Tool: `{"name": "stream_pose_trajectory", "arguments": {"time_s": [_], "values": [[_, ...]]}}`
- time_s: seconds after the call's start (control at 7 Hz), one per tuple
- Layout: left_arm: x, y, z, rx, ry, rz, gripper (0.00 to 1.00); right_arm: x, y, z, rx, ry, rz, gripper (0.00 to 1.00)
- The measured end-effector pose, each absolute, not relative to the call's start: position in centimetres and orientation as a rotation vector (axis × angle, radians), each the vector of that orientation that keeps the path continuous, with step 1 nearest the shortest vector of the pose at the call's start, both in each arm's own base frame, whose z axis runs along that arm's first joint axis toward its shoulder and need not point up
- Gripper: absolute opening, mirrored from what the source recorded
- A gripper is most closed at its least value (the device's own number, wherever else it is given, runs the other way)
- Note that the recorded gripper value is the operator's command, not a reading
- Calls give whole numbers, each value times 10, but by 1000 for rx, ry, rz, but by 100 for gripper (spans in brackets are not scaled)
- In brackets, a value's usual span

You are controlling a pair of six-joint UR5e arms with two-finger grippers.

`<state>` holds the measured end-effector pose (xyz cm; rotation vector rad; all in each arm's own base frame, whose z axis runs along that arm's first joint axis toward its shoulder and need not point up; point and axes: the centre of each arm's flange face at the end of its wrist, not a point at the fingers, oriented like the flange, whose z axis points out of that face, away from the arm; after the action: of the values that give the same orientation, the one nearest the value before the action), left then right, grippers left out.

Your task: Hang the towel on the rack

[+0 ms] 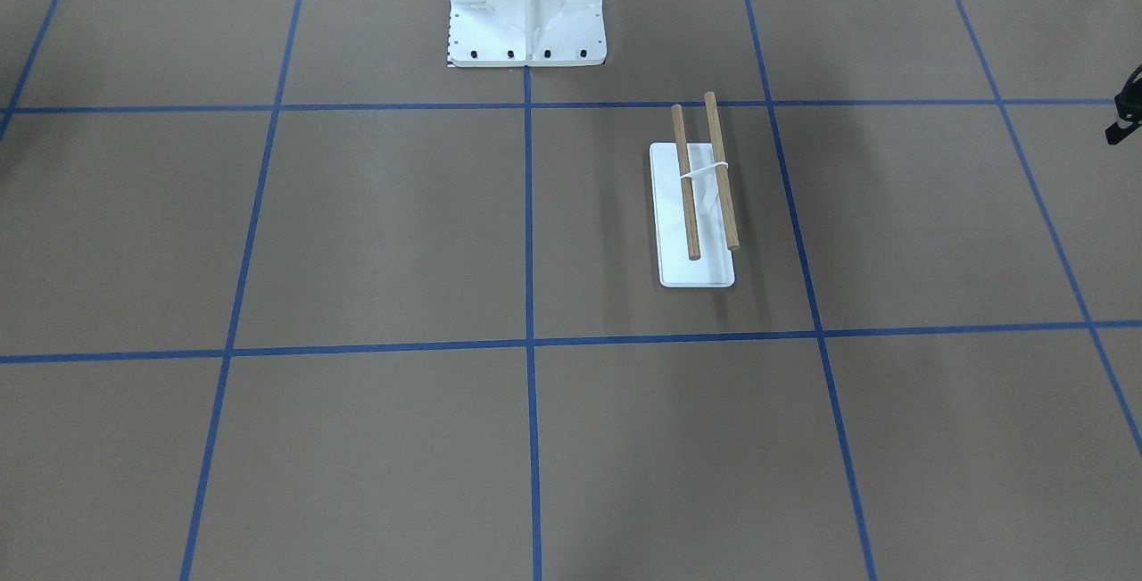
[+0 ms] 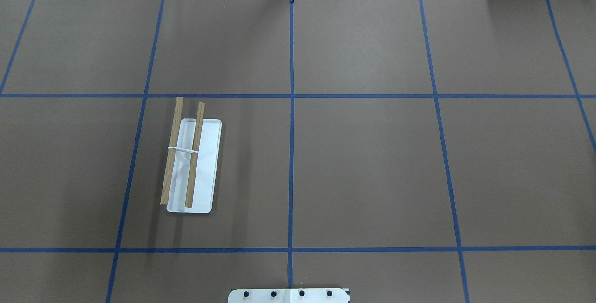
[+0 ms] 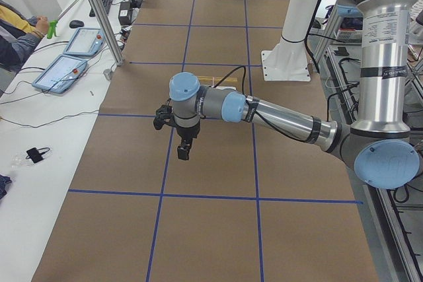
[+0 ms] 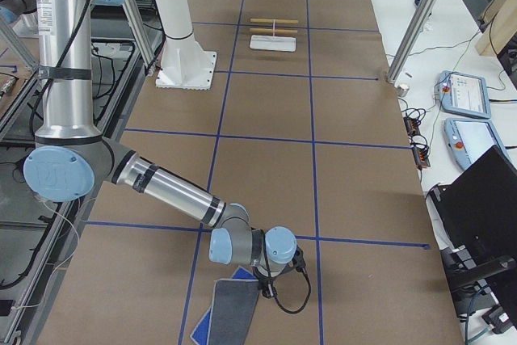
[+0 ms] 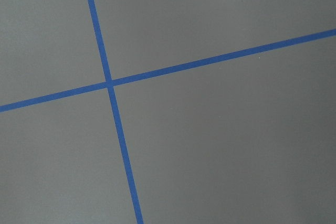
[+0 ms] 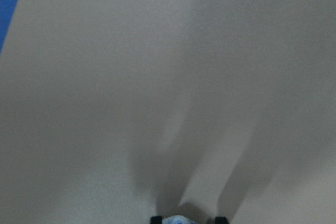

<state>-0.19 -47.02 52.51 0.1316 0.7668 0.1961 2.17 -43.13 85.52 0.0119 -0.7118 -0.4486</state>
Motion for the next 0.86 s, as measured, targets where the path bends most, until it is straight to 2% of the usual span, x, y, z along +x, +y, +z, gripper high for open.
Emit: {"name": "stream_pose_trajectory", "arguments": {"time_s": [0.57,0.86], "values": [[-2,-470,523,135,767,195,98,32,-437,850,1,-721,-414,0],[-1,-471,519,141,779,199,98,59,-467,794,55,-732,-357,0]]}}
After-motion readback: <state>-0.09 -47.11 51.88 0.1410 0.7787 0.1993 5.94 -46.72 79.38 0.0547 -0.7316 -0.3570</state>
